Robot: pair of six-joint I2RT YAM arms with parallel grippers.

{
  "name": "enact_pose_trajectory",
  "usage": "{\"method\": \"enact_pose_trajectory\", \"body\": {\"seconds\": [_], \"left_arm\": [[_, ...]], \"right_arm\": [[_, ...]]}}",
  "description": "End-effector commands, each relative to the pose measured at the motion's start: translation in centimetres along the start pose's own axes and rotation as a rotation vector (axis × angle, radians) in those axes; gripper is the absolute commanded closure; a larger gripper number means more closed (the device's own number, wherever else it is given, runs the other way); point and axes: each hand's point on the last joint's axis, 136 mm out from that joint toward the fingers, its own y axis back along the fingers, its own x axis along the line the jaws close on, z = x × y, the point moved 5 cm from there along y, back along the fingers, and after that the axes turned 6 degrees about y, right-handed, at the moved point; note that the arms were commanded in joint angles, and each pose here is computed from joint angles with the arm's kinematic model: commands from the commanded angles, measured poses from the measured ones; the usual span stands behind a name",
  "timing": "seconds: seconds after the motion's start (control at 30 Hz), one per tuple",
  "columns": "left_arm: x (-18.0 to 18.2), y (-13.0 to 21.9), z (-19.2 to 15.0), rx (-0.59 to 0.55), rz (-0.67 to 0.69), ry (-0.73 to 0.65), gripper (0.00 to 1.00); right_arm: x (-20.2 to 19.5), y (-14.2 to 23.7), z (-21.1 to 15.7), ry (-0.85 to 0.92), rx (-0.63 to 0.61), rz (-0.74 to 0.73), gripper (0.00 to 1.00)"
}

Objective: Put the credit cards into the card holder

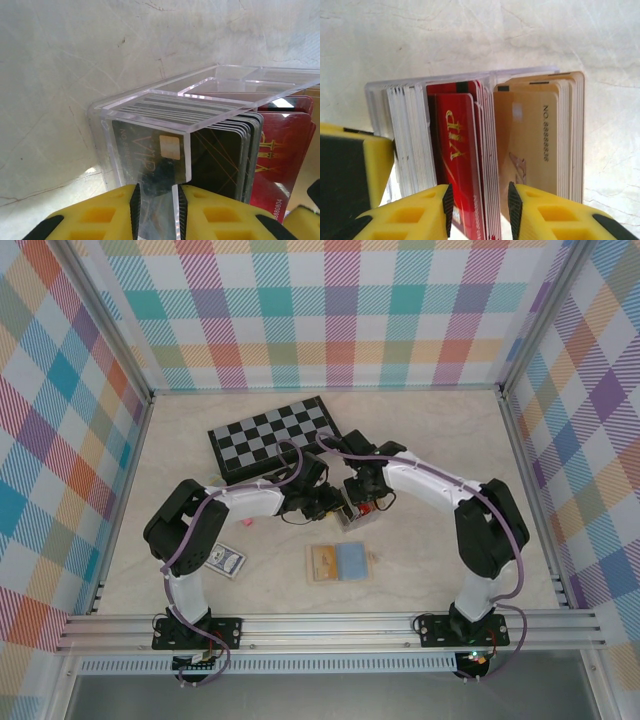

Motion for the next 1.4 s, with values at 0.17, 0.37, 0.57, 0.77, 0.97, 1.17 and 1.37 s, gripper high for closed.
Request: {"method": "enact_pose_trajectory", "body": {"seconds": [0.17, 0.37, 0.57, 0.77, 0.97, 1.17, 1.37], "left_arm": [[2.4, -0.6, -0.2, 0.011, 0.085, 0.003, 0.74], [2.7, -0.4, -0.3, 0.010, 0.097, -0.002, 0.74], [3.0, -0.3, -0.4, 0.006, 0.104, -0.003, 0.74], [3.1, -0.3, -0.4, 0.006, 0.105, -0.002, 0.74], [3.2, -0.5, -0.4, 0.011, 0.106, 0.001, 0.74], [3.0, -0.6, -0.4, 0.013, 0.101, 0.001, 0.74], [3.1, -0.5, -0.4, 0.014, 0.106, -0.001, 0.74]], "right_arm": [[-0.2, -1.0, 0.6, 0.056, 0.018, -0.032, 0.63], [-0.9, -1.3, 0.6, 0.096, 0.026, -0.157, 0.69], [-1.1, -0.5, 0.8, 0.100, 0.005, -0.171, 0.76], [-0.9, 0.2, 1.0, 0.102, -0.008, -0.164, 0.77], [-1.1, 0.6, 1.0, 0.108, -0.007, -0.185, 0.79], [-0.8, 0.7, 0.9, 0.108, -0.003, -0.169, 0.87], [-1.0, 1.5, 1.0, 0.093, -0.021, -0.167, 0.90]]}}
